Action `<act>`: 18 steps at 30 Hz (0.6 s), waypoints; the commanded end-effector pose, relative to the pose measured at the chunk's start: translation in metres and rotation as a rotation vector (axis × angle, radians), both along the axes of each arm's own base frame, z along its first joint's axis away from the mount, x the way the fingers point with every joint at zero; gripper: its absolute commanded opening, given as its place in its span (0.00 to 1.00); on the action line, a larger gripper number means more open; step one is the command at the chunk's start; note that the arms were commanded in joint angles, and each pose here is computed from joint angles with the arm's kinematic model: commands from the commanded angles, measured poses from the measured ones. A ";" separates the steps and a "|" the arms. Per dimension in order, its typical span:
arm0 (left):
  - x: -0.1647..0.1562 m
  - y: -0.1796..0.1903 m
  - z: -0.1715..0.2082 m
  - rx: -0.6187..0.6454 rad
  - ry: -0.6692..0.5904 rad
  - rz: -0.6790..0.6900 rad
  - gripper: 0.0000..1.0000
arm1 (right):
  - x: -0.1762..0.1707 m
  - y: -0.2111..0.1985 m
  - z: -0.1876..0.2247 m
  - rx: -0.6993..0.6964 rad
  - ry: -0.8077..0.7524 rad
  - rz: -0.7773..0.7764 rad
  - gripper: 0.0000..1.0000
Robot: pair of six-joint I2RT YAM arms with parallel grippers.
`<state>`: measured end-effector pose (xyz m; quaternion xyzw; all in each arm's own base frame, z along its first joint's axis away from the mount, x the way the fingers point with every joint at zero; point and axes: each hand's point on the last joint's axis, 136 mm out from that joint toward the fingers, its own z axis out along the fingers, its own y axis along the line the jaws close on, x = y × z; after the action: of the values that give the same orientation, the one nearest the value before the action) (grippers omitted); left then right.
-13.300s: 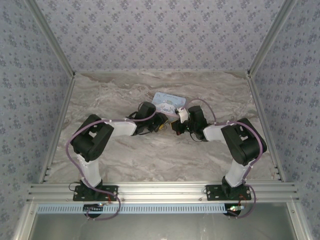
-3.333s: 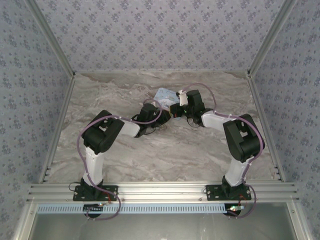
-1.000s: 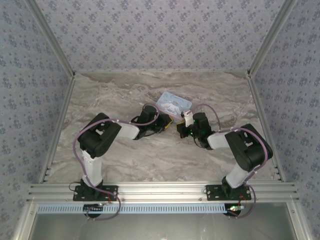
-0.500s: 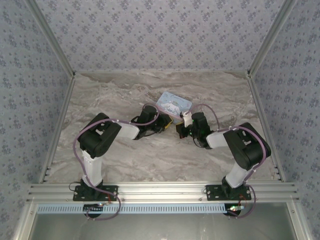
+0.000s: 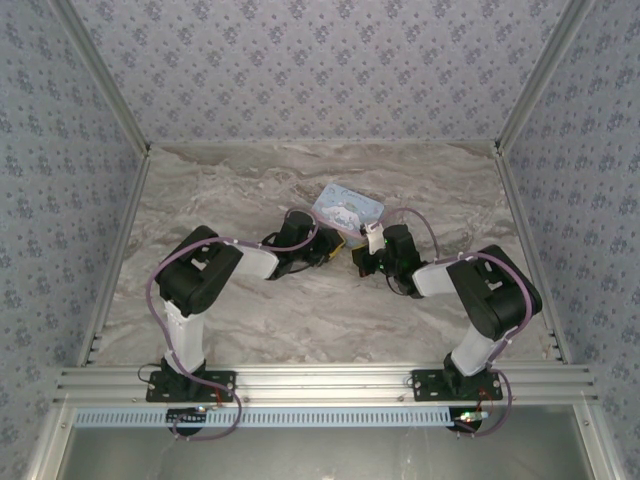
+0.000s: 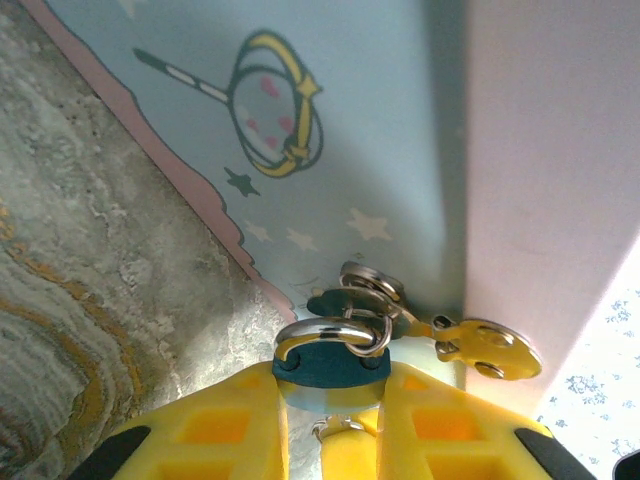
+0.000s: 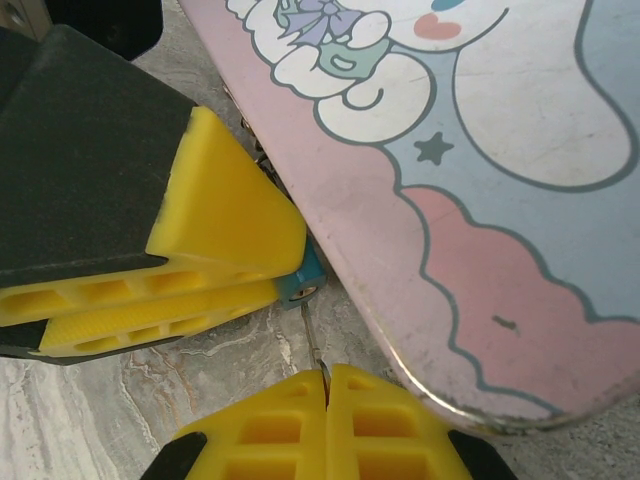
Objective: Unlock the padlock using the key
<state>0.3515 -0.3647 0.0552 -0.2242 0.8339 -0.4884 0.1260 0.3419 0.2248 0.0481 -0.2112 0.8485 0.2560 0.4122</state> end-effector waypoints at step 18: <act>-0.003 -0.006 0.025 -0.055 -0.032 -0.014 0.23 | 0.011 0.006 0.022 0.030 -0.072 0.013 0.00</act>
<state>0.3514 -0.3643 0.0551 -0.2271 0.8325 -0.4897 0.1252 0.3422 0.2247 0.0484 -0.2125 0.8478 0.2556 0.4132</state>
